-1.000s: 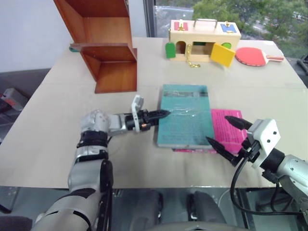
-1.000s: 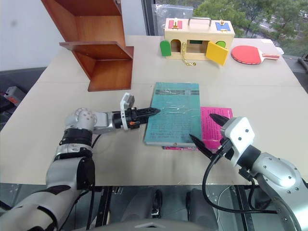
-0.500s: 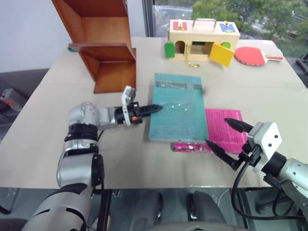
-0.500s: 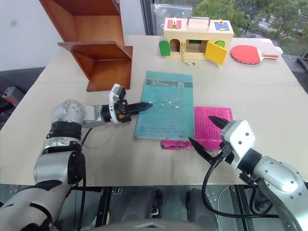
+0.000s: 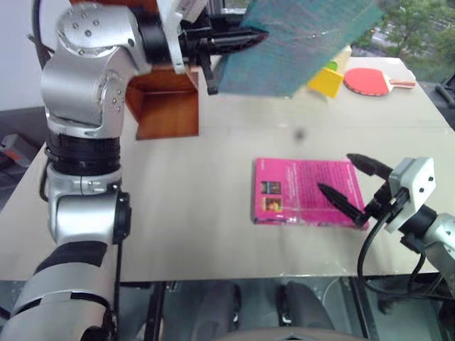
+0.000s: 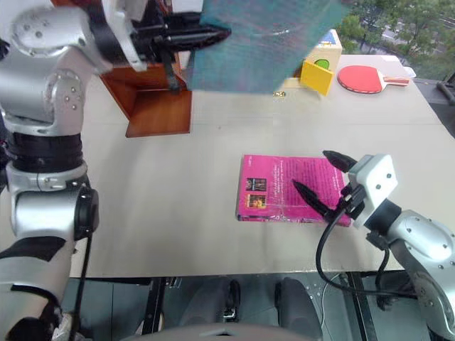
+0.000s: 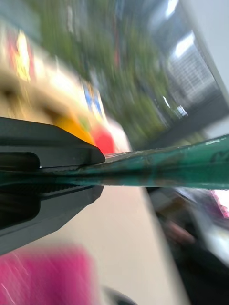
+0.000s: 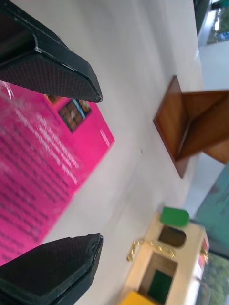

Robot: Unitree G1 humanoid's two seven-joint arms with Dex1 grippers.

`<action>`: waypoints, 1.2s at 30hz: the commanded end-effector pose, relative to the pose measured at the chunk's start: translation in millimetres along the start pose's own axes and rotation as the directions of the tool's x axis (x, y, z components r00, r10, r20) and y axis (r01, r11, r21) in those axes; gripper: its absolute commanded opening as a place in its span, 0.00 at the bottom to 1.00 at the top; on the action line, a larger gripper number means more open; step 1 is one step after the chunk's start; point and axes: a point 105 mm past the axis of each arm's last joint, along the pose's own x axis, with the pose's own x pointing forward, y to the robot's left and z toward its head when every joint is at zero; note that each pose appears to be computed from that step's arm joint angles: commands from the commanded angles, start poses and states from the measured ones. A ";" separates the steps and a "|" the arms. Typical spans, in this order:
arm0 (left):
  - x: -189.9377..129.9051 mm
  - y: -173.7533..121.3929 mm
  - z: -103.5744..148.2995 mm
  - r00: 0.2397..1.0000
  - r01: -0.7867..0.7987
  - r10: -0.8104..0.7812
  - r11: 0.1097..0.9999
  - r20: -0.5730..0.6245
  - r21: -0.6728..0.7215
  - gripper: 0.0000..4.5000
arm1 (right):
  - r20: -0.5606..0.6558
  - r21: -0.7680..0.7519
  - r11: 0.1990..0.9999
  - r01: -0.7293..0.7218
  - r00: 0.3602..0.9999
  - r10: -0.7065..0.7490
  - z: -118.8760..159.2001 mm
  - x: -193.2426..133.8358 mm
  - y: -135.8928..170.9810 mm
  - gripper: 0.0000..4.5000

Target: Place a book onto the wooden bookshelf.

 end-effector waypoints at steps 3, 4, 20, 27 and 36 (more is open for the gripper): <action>-35.4 59.3 -4.1 0.959 -0.105 0.181 0.941 -0.217 0.321 0.01 | 0.074 -0.063 0.998 -0.008 0.997 0.013 13.9 10.6 -8.3 1.00; -46.4 68.0 -19.2 0.924 -0.097 0.222 0.924 -0.312 0.370 0.01 | 0.085 -0.070 0.998 -0.008 0.996 0.014 15.8 12.8 -10.6 1.00; -101.0 49.6 -135.7 0.686 0.162 0.112 0.940 -0.719 0.301 0.01 | 0.266 -0.204 0.978 -0.041 0.959 0.096 91.7 20.5 -11.6 1.00; -103.2 42.1 -150.7 0.660 0.185 0.084 0.945 -0.746 0.270 0.35 | 0.274 -0.201 0.977 -0.076 0.953 0.130 98.8 27.3 0.3 1.00; -103.3 47.3 -100.1 0.891 0.039 0.066 0.974 -0.449 0.222 0.95 | 0.199 -0.169 0.979 -0.116 0.969 0.149 80.4 26.7 -1.7 1.00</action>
